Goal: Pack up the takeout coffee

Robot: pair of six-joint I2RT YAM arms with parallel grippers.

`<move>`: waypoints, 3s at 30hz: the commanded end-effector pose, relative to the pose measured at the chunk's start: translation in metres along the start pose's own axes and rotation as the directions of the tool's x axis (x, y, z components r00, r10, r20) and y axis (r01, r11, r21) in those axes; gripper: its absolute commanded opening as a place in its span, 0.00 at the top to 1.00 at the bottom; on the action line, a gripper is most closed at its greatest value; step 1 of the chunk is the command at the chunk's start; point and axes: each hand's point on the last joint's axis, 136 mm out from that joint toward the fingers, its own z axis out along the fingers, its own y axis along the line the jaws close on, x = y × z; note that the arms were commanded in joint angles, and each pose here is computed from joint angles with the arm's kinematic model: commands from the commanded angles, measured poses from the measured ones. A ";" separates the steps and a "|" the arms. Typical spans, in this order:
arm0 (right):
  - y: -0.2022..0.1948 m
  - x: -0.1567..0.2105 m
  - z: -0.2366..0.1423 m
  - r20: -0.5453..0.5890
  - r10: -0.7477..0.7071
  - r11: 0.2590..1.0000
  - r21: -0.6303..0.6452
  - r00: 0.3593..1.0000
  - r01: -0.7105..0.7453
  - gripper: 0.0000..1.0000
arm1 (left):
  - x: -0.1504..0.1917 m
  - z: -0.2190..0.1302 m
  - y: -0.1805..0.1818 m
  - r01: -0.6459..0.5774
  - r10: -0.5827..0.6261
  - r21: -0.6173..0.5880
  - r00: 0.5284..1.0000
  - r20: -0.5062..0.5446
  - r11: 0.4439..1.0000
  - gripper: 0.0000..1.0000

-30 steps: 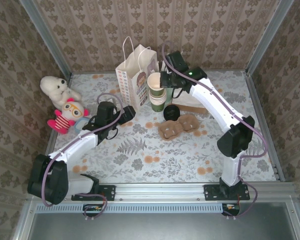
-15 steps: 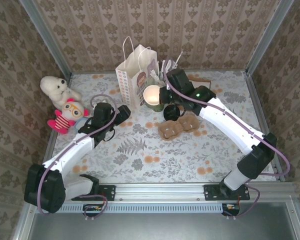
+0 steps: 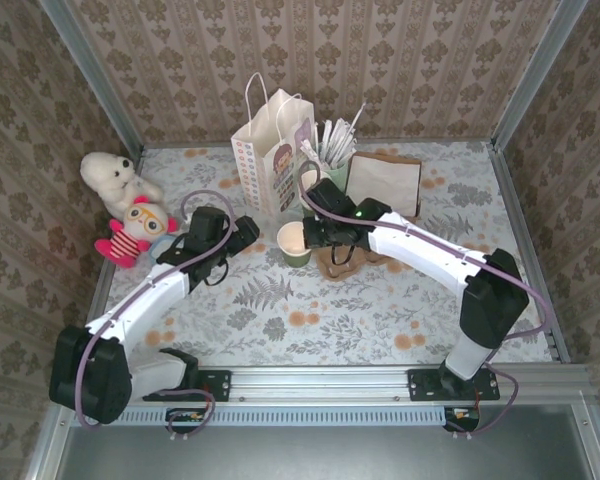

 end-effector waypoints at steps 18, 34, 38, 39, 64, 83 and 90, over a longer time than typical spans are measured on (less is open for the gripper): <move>-0.042 0.035 0.024 -0.048 0.025 0.980 0.198 0.999 -0.015 1.00 | 0.017 0.011 -0.037 -0.124 0.126 0.020 0.987 -0.103 0.992 0.00; -0.038 0.030 0.021 -0.025 0.075 0.989 0.126 0.997 -0.071 0.99 | 0.028 0.009 -0.071 -0.254 0.257 0.048 0.964 -0.062 0.966 0.00; -0.029 0.026 0.021 -0.020 0.074 0.994 0.080 0.997 -0.073 0.81 | 0.027 0.005 -0.070 -0.205 0.210 0.057 0.971 -0.115 0.977 0.00; -0.027 0.023 0.018 -0.012 0.074 0.995 0.069 0.997 -0.073 0.79 | 0.026 0.004 -0.068 -0.200 0.204 0.045 0.971 -0.127 0.979 0.00; -0.145 -0.036 0.021 0.060 -0.054 0.993 0.105 0.997 0.048 0.33 | 0.022 0.005 -0.083 -0.216 0.223 0.082 0.971 -0.084 0.973 0.00; -0.172 -0.038 0.088 -0.001 -0.060 0.972 0.227 0.998 0.058 0.62 | 0.040 0.009 -0.065 -0.110 0.113 0.030 0.985 -0.129 0.994 0.00; -0.172 -0.040 0.097 0.010 -0.038 0.969 0.246 0.999 0.034 0.69 | 0.044 0.013 -0.069 -0.126 0.131 0.045 0.980 -0.150 0.991 0.00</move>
